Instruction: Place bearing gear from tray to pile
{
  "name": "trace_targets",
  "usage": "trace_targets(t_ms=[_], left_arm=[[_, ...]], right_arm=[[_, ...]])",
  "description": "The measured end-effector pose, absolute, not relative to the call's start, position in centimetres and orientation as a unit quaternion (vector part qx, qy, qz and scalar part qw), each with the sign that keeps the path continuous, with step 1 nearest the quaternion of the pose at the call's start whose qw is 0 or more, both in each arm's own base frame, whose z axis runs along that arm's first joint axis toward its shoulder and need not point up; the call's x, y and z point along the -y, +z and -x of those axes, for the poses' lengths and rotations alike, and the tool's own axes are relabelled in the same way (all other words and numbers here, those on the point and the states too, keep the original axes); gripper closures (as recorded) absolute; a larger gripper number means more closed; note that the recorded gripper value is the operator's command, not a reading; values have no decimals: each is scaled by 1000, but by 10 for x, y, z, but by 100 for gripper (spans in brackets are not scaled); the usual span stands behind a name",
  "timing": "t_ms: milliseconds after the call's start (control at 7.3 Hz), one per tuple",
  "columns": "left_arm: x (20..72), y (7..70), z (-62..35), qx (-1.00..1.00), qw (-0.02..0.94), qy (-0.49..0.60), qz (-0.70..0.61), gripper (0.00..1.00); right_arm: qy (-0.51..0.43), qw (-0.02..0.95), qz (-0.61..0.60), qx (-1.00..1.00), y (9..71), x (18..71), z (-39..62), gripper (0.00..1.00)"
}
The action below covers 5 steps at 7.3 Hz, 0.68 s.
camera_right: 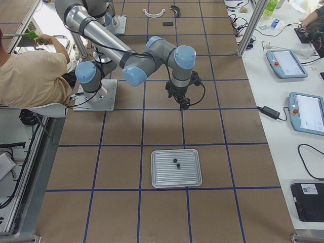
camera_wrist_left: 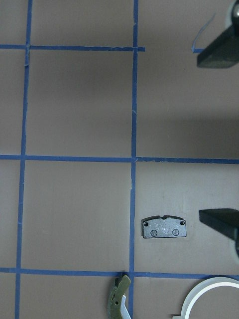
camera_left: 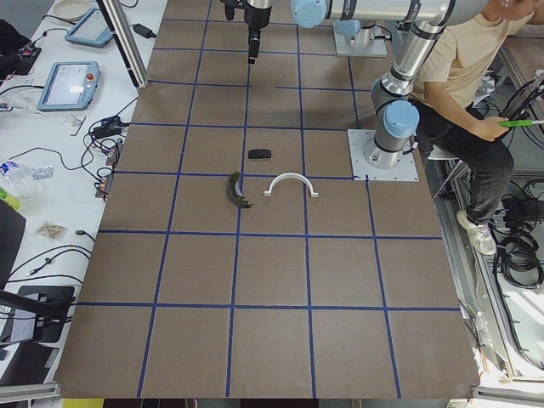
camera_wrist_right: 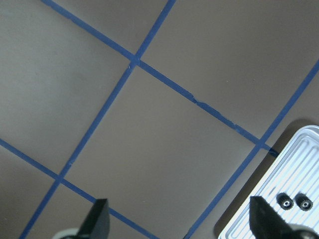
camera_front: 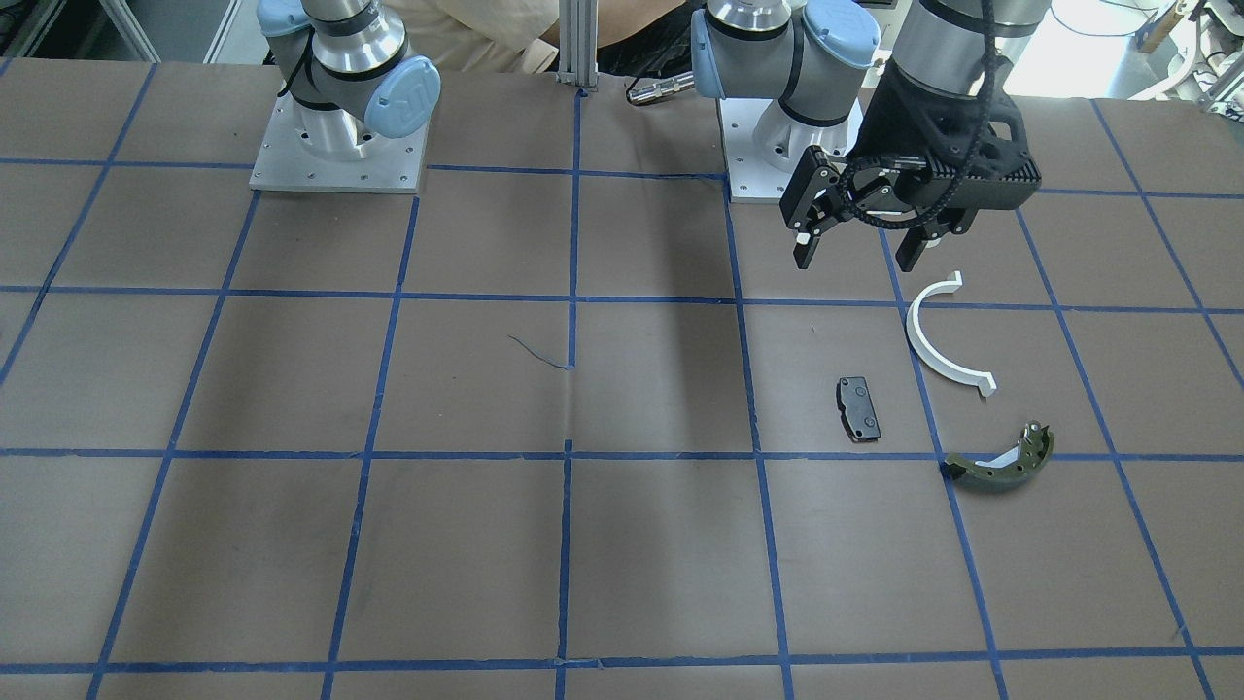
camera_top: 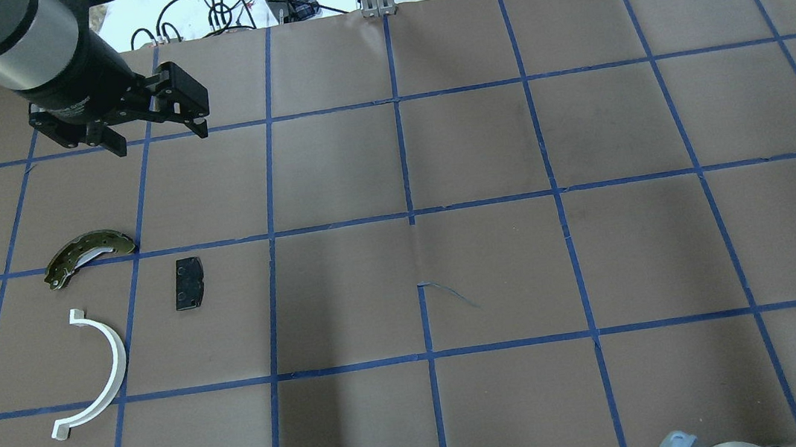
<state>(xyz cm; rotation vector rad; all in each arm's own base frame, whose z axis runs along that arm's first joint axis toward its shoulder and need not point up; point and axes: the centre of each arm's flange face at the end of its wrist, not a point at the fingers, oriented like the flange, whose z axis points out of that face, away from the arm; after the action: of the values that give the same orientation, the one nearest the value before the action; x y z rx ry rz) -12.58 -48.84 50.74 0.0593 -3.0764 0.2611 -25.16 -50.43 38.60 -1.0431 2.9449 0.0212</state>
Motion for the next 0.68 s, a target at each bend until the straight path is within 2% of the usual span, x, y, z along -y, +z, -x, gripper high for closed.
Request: trace_targets(t_ms=[685], left_arm=[[489,508,125,996,27,86,-20,0]], right_arm=[[27,-38,525,-850,304,506,365,0]])
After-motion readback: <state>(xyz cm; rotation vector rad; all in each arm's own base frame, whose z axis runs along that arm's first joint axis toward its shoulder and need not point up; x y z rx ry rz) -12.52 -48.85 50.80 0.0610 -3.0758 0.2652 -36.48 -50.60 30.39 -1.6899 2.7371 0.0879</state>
